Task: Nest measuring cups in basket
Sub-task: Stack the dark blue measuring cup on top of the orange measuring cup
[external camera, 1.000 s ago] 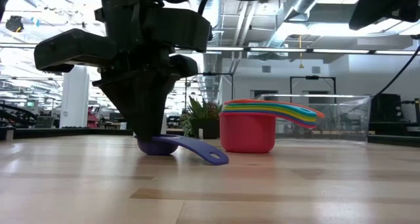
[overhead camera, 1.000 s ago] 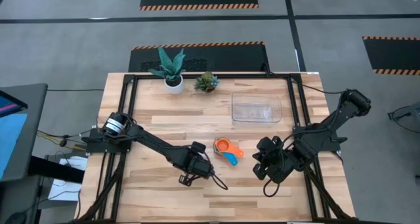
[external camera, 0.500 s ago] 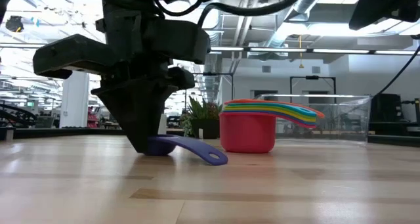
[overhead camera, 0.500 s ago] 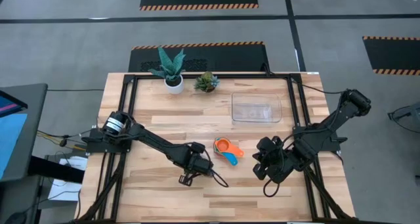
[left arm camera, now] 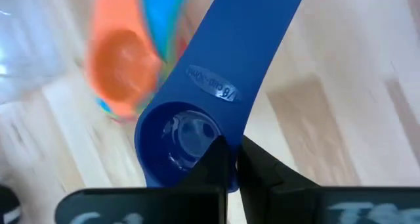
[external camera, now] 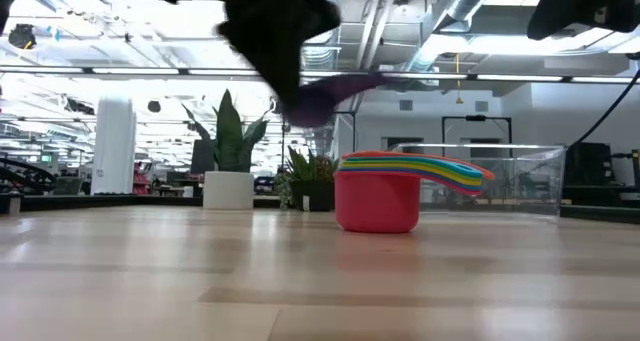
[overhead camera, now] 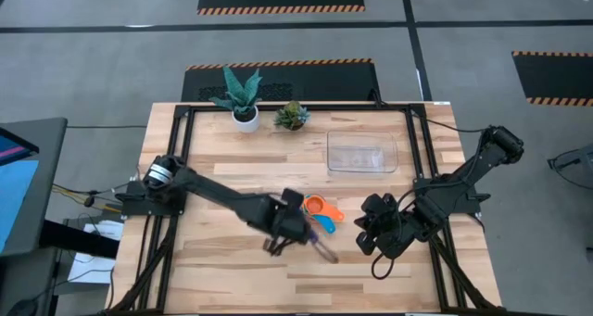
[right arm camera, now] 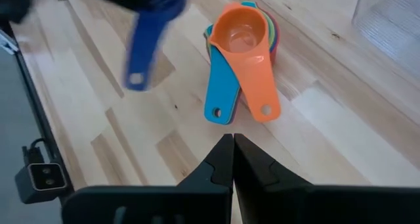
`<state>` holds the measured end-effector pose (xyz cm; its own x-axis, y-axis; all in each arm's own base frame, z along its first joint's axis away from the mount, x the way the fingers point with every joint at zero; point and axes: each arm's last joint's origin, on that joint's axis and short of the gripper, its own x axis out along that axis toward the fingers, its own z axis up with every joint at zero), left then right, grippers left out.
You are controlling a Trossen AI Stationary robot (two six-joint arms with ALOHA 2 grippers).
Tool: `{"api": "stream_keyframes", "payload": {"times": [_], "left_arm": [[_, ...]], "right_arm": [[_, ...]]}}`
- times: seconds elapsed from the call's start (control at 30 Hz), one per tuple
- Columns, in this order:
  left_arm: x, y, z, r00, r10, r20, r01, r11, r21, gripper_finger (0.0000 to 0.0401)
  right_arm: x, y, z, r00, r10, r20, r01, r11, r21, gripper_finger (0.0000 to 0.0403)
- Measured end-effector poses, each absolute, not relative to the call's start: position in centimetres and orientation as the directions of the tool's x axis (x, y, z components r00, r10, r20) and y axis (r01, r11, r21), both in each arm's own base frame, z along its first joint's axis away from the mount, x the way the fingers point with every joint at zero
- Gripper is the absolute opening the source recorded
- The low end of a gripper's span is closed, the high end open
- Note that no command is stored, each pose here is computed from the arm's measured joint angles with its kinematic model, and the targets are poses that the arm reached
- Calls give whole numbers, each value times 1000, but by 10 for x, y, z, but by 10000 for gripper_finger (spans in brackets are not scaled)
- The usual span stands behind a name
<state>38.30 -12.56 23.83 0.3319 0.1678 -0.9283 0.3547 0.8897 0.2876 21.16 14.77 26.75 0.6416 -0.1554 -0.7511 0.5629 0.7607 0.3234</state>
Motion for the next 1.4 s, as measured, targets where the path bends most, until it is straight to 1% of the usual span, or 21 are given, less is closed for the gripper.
{"api": "stream_keyframes", "payload": {"times": [0.13,0.27,0.37,0.43,0.6,0.7,0.73,0.77,0.87,1.0,1.07,1.2,1.27,1.4], "left_arm": [[400,-96,241,404,193,-894,222,928,301,1],[412,-70,239,425,210,-881,139,946,292,1],[414,-66,235,422,153,-894,161,957,240,1],[417,-72,238,457,109,-883,175,962,209,1],[422,-82,241,523,82,-848,180,963,203,0],[427,-85,229,517,118,-848,169,957,237,0],[426,-84,222,483,130,-866,176,954,242,0],[427,-84,218,473,134,-871,176,954,242,0],[428,-86,214,463,144,-874,157,958,241,0],[427,-88,216,477,216,-852,145,937,319,2],[427,-89,220,478,207,-853,161,935,317,2],[428,-91,219,472,113,-874,190,956,226,9],[428,-91,217,464,88,-882,202,959,201,17],[428,-90,217,469,112,-876,187,957,223,32]], "right_arm": [[213,149,268,651,-148,-745,562,754,341,27],[212,149,268,651,-148,-745,562,753,342,27],[213,149,268,651,-148,-745,562,753,342,27],[212,149,268,650,-143,-747,559,755,342,27],[211,150,268,645,-145,-751,559,759,334,27],[211,150,268,645,-145,-751,559,759,334,27],[211,149,268,644,-145,-751,560,758,334,27],[211,149,268,644,-145,-751,560,758,334,27],[210,151,267,644,-142,-751,556,762,332,27],[209,153,268,646,-134,-751,550,764,337,27],[209,153,268,646,-133,-751,549,765,337,27],[208,154,268,647,-130,-751,545,767,337,27],[208,154,268,647,-130,-751,546,767,337,27],[208,154,268,647,-130,-751,546,767,337,27]]}}
